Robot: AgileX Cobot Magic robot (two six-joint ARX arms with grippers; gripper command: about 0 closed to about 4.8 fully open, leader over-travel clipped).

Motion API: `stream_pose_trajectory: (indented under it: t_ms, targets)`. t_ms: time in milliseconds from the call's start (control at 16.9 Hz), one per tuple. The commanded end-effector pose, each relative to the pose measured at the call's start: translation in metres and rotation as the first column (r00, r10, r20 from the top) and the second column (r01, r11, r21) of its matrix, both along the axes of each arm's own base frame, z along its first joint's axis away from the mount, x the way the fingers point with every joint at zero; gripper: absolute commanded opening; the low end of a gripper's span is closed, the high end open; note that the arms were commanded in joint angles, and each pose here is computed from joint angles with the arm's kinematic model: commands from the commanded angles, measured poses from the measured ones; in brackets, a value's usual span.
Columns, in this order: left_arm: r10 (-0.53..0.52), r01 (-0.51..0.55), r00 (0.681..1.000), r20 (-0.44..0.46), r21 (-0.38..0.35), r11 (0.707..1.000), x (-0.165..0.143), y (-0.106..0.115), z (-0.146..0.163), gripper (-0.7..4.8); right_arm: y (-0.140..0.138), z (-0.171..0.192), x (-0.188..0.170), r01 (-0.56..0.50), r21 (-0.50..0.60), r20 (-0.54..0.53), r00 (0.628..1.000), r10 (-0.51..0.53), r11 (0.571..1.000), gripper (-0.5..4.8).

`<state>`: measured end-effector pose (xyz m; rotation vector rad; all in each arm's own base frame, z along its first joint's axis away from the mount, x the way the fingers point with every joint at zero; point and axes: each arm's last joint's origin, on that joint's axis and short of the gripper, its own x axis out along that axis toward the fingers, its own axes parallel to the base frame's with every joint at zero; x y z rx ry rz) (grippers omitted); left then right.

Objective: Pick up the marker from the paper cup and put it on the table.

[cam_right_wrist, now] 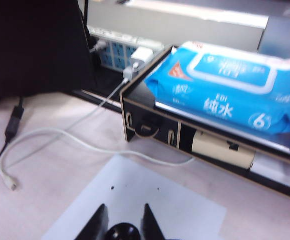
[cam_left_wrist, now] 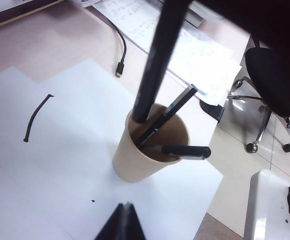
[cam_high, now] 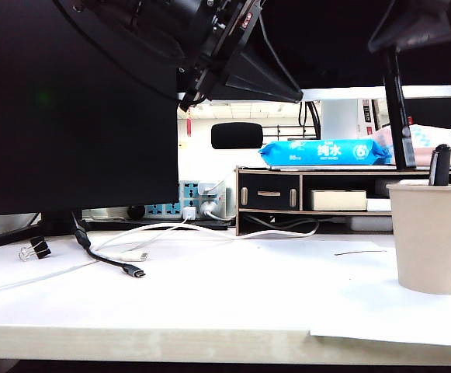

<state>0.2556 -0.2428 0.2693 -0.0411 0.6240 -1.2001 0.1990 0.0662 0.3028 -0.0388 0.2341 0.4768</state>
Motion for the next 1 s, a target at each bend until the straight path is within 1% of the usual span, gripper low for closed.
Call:
stream_pose_trajectory:
  t_ms: [59, 177, 295, 413, 472, 590, 708, 885, 1003]
  targets:
    - [0.042, -0.042, 0.999, 0.026, 0.009, 0.999, 0.001, 0.001, 0.003, -0.05, 0.001, 0.008, -0.001, -0.018, 0.05, 0.041, 0.999, 0.016, 0.999, 0.53]
    - [0.106, -0.107, 0.994, 0.038, 0.044, 0.993, 0.003, 0.006, 0.003, -0.05, 0.002, 0.011, 0.001, -0.044, 0.089, 0.055, 0.998, 0.04, 0.995, 0.53]
    - [0.144, -0.147, 0.989, 0.04, 0.069, 0.987, 0.004, 0.013, 0.005, -0.05, 0.003, 0.011, 0.003, -0.063, 0.121, 0.06, 0.997, 0.056, 0.991, 0.53]
    - [0.184, -0.189, 0.981, 0.065, 0.071, 0.98, 0.007, 0.031, 0.016, -0.05, 0.009, 0.01, 0.008, -0.11, 0.152, 0.061, 0.993, 0.101, 0.982, 0.53]
    - [0.196, -0.201, 0.978, 0.074, 0.061, 0.978, 0.007, 0.036, 0.021, -0.05, 0.013, 0.009, 0.009, -0.121, 0.164, 0.056, 0.992, 0.113, 0.979, 0.53]
    - [0.244, -0.248, 0.964, 0.108, 0.024, 0.969, 0.006, 0.055, 0.039, -0.05, 0.031, 0.006, 0.01, -0.188, 0.166, 0.065, 0.982, 0.179, 0.968, 0.52]
    - [0.271, -0.274, 0.954, 0.127, 0.008, 0.962, 0.003, 0.068, 0.05, -0.05, 0.049, 0.0, 0.013, -0.232, 0.166, 0.063, 0.972, 0.225, 0.958, 0.52]
    - [0.268, -0.275, 0.953, 0.139, 0.032, 0.961, -0.006, 0.077, 0.057, -0.05, 0.071, -0.014, 0.022, -0.275, 0.151, 0.006, 0.961, 0.277, 0.949, 0.53]
    - [0.277, -0.288, 0.95, 0.145, 0.055, 0.956, -0.013, 0.081, 0.061, -0.05, 0.089, -0.023, 0.036, -0.294, 0.136, -0.042, 0.952, 0.302, 0.946, 0.53]
